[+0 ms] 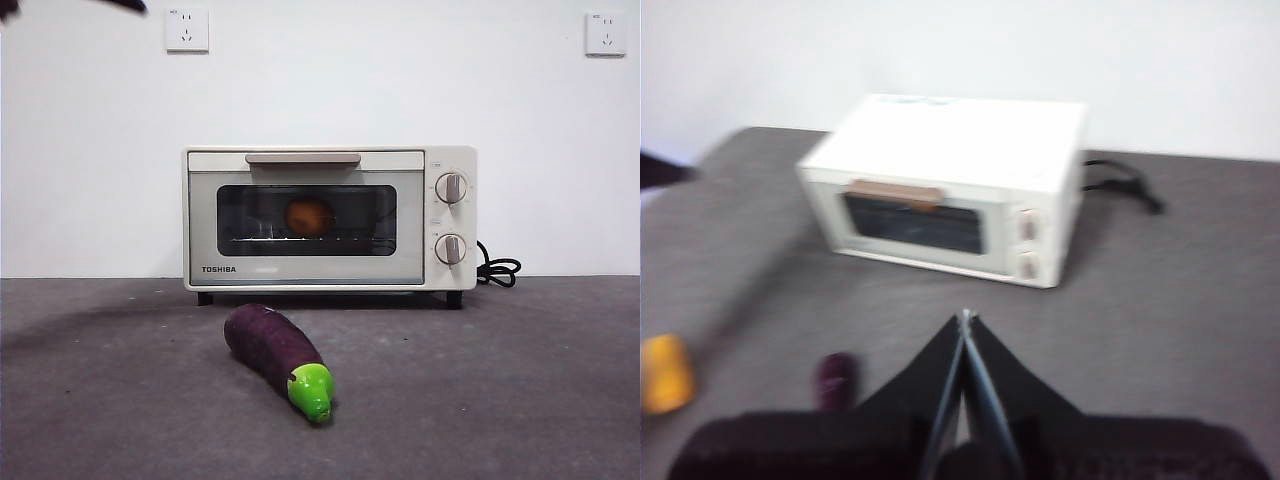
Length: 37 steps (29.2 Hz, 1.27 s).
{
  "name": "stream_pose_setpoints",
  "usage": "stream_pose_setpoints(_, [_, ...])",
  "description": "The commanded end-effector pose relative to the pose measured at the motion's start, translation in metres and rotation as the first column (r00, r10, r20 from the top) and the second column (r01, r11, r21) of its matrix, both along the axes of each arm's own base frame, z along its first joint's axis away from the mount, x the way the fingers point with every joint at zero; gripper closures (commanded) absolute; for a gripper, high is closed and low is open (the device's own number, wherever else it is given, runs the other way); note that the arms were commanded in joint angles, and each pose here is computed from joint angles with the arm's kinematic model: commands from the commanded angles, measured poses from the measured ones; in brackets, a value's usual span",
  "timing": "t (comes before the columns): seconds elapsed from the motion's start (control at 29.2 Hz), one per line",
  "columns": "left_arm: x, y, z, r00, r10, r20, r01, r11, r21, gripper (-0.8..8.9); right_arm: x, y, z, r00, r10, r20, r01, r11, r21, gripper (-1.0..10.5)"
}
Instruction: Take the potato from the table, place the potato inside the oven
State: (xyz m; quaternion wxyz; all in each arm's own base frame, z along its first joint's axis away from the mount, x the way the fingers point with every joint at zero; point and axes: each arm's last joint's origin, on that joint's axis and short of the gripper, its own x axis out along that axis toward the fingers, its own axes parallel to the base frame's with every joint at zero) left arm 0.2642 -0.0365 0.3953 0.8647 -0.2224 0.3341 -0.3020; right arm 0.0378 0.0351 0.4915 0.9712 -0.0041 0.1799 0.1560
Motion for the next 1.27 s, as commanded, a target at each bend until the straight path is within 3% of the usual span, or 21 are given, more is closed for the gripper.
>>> stream_pose_setpoints(0.03, [-0.030,0.001,0.022,0.992,-0.026,0.126,0.022,0.999,0.028,8.19,0.008,0.013,-0.004,0.996,-0.087,0.021,0.088,0.992,-0.087,9.5])
stream_pose_setpoints(0.14, [-0.061,0.004,0.042,0.975,-0.023,0.222,0.018,1.000,0.024,8.19,0.015,0.025,-0.005,0.991,-0.130,0.031,0.133,0.983,-0.123,9.5])
stream_pose_setpoints(0.41, [-0.129,0.008,0.072,0.911,-0.021,0.412,0.018,1.000,0.010,8.18,0.027,0.052,-0.010,0.991,-0.132,0.011,0.131,0.972,-0.196,9.5])
stream_pose_setpoints(0.58, [-0.144,0.010,0.076,0.893,-0.019,0.450,0.017,1.000,0.008,8.18,0.032,0.062,-0.013,0.991,-0.132,0.002,0.129,0.966,-0.225,9.5])
stream_pose_setpoints(0.75, [-0.139,0.009,0.075,0.899,-0.018,0.437,0.015,1.000,0.009,8.18,0.036,0.070,-0.016,0.991,-0.132,-0.005,0.126,0.961,-0.246,9.5])
stream_pose_setpoints(0.82, [-0.135,0.008,0.073,0.888,-0.049,0.457,0.027,0.998,0.056,8.18,0.036,0.072,-0.016,0.991,-0.132,-0.007,0.126,0.960,-0.250,9.5])
stream_pose_setpoints(0.89, [-0.133,0.011,0.072,0.838,-0.088,0.538,-0.023,0.981,0.195,8.18,0.037,0.073,-0.017,0.991,-0.132,-0.008,0.125,0.959,-0.255,9.5])
stream_pose_setpoints(1.03, [-0.131,0.016,0.060,0.816,-0.103,0.568,-0.161,0.904,0.396,8.18,0.037,0.073,-0.017,0.991,-0.132,-0.008,0.125,0.959,-0.254,9.5])
stream_pose_setpoints(1.13, [-0.134,0.021,0.039,0.802,-0.067,0.594,-0.240,0.874,0.422,8.18,0.037,0.073,-0.017,0.991,-0.132,-0.008,0.125,0.959,-0.254,9.5])
stream_pose_setpoints(1.27, [-0.144,0.028,-0.010,0.746,-0.021,0.666,-0.330,0.857,0.396,8.18,0.037,0.073,-0.017,0.991,-0.132,-0.008,0.126,0.959,-0.254,9.5])
